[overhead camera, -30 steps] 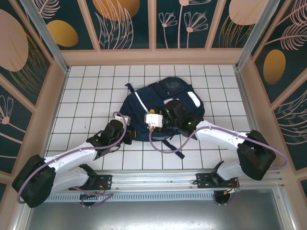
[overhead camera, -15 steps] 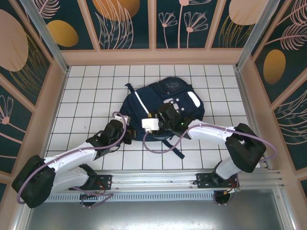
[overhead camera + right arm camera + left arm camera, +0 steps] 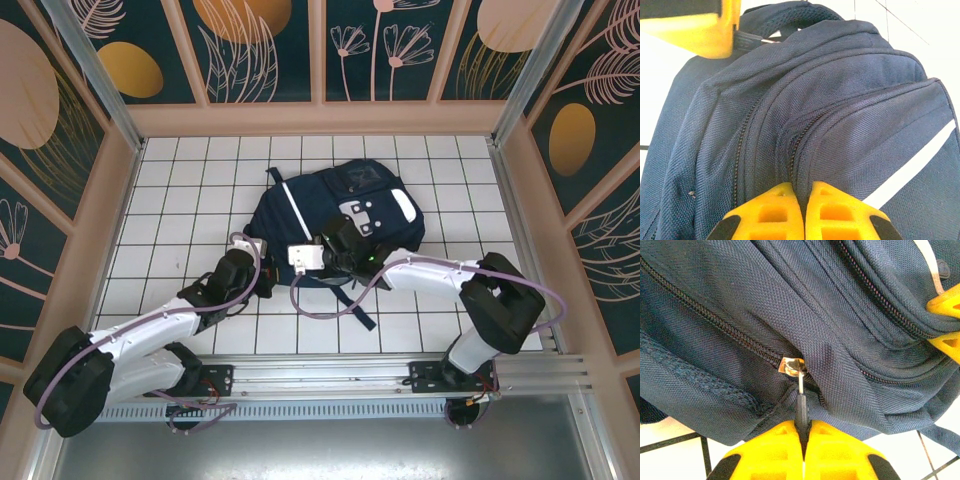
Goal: Pack books, pencil case, and school supplies into a backpack
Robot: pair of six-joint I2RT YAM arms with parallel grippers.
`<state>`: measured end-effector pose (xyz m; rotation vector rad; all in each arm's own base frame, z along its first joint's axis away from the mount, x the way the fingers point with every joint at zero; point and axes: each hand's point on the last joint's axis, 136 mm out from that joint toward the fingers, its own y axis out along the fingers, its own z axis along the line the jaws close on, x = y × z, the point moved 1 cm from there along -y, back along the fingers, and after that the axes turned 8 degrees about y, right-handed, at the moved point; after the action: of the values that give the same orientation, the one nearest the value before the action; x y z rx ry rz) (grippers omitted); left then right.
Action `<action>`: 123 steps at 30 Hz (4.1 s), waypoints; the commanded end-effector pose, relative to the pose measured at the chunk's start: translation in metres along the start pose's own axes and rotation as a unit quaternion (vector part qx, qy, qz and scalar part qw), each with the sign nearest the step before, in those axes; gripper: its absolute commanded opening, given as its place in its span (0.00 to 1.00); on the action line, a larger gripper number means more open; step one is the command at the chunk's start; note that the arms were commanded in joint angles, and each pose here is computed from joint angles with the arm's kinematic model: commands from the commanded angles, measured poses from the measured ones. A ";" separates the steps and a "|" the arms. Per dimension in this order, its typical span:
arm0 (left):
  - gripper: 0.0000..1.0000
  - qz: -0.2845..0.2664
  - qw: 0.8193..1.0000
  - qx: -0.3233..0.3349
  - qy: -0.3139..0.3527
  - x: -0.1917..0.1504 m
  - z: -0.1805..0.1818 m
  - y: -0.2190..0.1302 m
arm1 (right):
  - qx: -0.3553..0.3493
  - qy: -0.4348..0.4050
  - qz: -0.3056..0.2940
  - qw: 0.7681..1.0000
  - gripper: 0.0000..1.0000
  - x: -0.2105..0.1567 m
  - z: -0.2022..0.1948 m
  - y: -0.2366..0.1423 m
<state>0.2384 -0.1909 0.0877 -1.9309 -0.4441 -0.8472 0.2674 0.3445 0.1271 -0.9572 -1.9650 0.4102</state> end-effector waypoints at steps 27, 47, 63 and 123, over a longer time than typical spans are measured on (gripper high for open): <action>0.00 -0.009 0.998 -0.068 0.005 0.004 -0.025 -0.002 | -0.107 0.194 -0.062 0.973 0.00 0.057 -0.093 0.029; 0.00 -0.042 0.996 -0.074 0.005 0.021 -0.029 0.007 | -0.077 0.295 -0.094 0.948 0.00 0.076 -0.104 0.051; 0.00 -0.069 0.993 -0.094 0.000 0.029 -0.035 0.009 | -0.045 0.348 -0.114 0.929 0.00 0.088 -0.107 0.069; 0.04 -0.033 0.986 -0.157 0.052 -0.007 -0.072 0.044 | -0.037 0.401 -0.111 0.909 0.00 0.077 -0.121 0.088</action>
<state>0.2468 -0.2591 0.0606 -2.1069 -0.3818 -1.0068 0.3639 0.4420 0.1531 -0.8468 -1.2708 -0.0412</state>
